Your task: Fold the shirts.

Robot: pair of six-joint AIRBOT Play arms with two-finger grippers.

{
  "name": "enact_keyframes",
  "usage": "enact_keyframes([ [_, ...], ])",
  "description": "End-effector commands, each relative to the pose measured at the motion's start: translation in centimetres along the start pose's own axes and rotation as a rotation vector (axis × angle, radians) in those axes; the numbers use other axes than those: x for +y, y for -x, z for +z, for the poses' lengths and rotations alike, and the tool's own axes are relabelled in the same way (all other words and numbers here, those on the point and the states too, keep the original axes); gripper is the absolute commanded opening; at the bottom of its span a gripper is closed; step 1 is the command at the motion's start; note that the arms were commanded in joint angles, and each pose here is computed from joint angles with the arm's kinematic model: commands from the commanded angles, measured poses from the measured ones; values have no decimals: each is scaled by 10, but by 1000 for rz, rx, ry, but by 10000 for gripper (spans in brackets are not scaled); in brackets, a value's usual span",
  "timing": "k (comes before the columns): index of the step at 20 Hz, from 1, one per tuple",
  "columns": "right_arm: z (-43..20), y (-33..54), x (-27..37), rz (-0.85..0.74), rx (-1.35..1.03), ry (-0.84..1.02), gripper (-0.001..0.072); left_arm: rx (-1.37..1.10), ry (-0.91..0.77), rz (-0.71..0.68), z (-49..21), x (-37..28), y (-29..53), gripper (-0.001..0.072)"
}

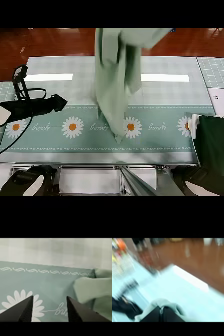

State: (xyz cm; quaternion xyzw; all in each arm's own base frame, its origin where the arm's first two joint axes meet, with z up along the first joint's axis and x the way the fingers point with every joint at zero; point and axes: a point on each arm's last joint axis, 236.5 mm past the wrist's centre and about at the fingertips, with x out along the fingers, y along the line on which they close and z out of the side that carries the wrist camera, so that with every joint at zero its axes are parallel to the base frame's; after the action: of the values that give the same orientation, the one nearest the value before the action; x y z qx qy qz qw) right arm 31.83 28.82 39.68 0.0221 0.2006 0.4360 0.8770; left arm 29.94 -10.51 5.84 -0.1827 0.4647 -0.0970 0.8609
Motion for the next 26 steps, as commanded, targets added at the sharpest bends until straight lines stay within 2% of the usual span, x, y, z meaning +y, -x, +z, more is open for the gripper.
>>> enact_keyframes([
  [1,-100,-37,-59,-207,315,-54,22,-2,-4,6,0,2,0,509],
  [6,-288,-79,-112,-328,669,-215,22,-1,-6,7,0,2,0,509],
  [9,-396,-63,-139,-479,832,-322,23,13,-5,8,-4,2,-1,509],
  [11,-446,-49,-144,-540,901,-383,29,36,2,17,-13,8,-7,509],
  [12,-460,-44,-143,-549,922,-399,183,50,9,24,-20,12,-12,509],
  [13,-464,-41,-142,-548,939,-397,422,71,15,33,-29,17,-18,509],
  [15,-449,-39,-146,-536,924,-348,413,102,-15,42,-35,22,-25,510],
  [17,-402,-23,-169,-589,829,-349,413,36,-91,92,-8,34,-18,509],
  [20,-330,61,-235,-811,572,-438,412,-123,86,153,55,70,21,509],
  [22,-349,131,-260,-965,457,-673,411,-33,290,61,34,75,25,508],
  [24,-387,140,-257,-903,329,-890,407,79,344,-71,-6,60,-4,508],
  [26,-409,106,-230,-657,233,-1039,407,216,451,-185,-49,46,-39,508],
])
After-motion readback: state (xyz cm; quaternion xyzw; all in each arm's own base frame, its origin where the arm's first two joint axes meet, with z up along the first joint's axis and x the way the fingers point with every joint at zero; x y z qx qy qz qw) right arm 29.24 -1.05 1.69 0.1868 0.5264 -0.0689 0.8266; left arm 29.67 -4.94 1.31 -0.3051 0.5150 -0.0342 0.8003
